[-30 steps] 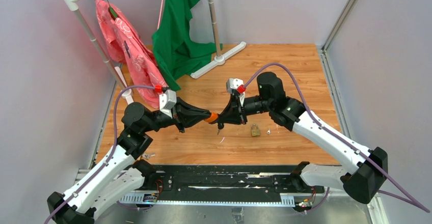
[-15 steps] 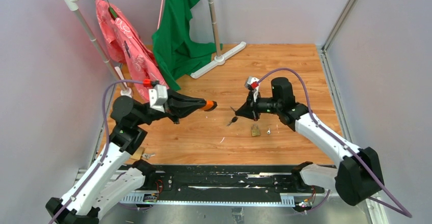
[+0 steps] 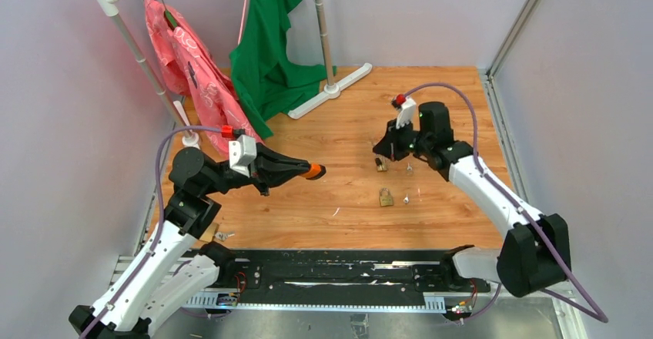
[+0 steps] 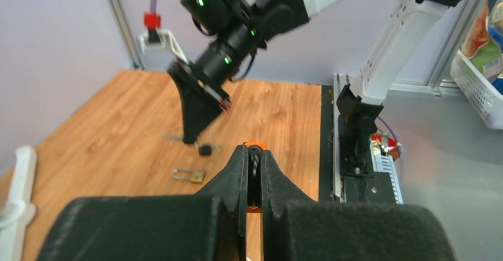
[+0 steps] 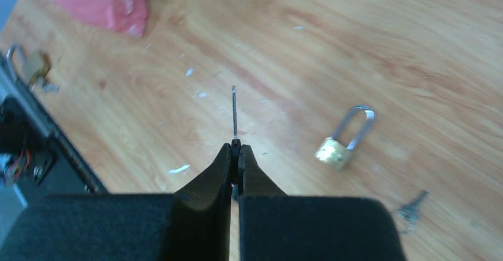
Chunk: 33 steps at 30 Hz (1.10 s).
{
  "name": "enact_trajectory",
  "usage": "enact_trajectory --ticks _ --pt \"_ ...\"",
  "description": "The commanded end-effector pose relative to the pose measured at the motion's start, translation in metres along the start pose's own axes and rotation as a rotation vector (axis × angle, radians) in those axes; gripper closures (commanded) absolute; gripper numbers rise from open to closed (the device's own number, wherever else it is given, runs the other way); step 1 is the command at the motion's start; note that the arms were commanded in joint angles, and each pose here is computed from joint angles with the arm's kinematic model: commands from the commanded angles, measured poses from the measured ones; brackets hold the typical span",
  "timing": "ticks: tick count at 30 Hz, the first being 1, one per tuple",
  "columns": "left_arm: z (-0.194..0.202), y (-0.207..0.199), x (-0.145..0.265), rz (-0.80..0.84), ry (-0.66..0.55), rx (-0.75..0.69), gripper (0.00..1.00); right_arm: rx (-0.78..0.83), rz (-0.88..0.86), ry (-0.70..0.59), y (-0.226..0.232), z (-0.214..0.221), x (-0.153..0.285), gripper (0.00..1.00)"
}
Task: Lock with the key
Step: Place the key at the center of the board.
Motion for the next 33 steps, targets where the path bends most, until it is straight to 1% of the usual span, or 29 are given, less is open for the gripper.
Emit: enact_trajectory --ticks 1,4,7,11,16,20,22,30,33 --pt "0.003 0.0 0.002 -0.027 -0.005 0.016 1.0 -0.156 0.181 0.0 -0.054 -0.019 0.011 1.0" --pt "0.004 -0.001 0.004 -0.032 -0.008 0.016 1.0 -0.243 0.192 0.022 -0.095 -0.029 0.007 1.0" --pt "0.005 -0.004 0.006 -0.034 -0.011 0.015 1.0 -0.336 0.199 0.049 -0.136 -0.025 0.002 1.0" --pt "0.008 -0.005 0.007 -0.038 -0.004 0.022 1.0 -0.436 0.192 0.113 -0.173 -0.016 -0.008 1.0" --pt "0.008 -0.003 0.006 -0.04 -0.002 0.021 1.0 -0.476 0.151 0.155 -0.189 -0.01 -0.019 1.0" --pt "0.009 -0.003 0.006 -0.041 0.0 0.024 1.0 -0.513 0.191 0.165 -0.21 0.0 -0.023 1.0" --pt "0.01 -0.002 0.005 -0.041 0.003 0.028 1.0 -0.528 0.202 0.191 -0.219 0.009 -0.029 1.0" --pt "0.01 -0.001 0.004 -0.042 0.005 0.032 1.0 -0.531 0.275 0.228 -0.249 0.021 -0.037 1.0" --pt "0.009 0.0 0.004 -0.042 0.004 0.031 1.0 -0.537 0.27 0.239 -0.255 0.023 -0.042 1.0"
Point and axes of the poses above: each gripper's point midway between its finger pads, its own x axis back along the fingers, its own y axis along the line the jaws close on, z = x × y, the point moved 5 cm from there along x, back along the fingers, and after that the axes turned 5 degrees about -x, right-handed, at the moved point
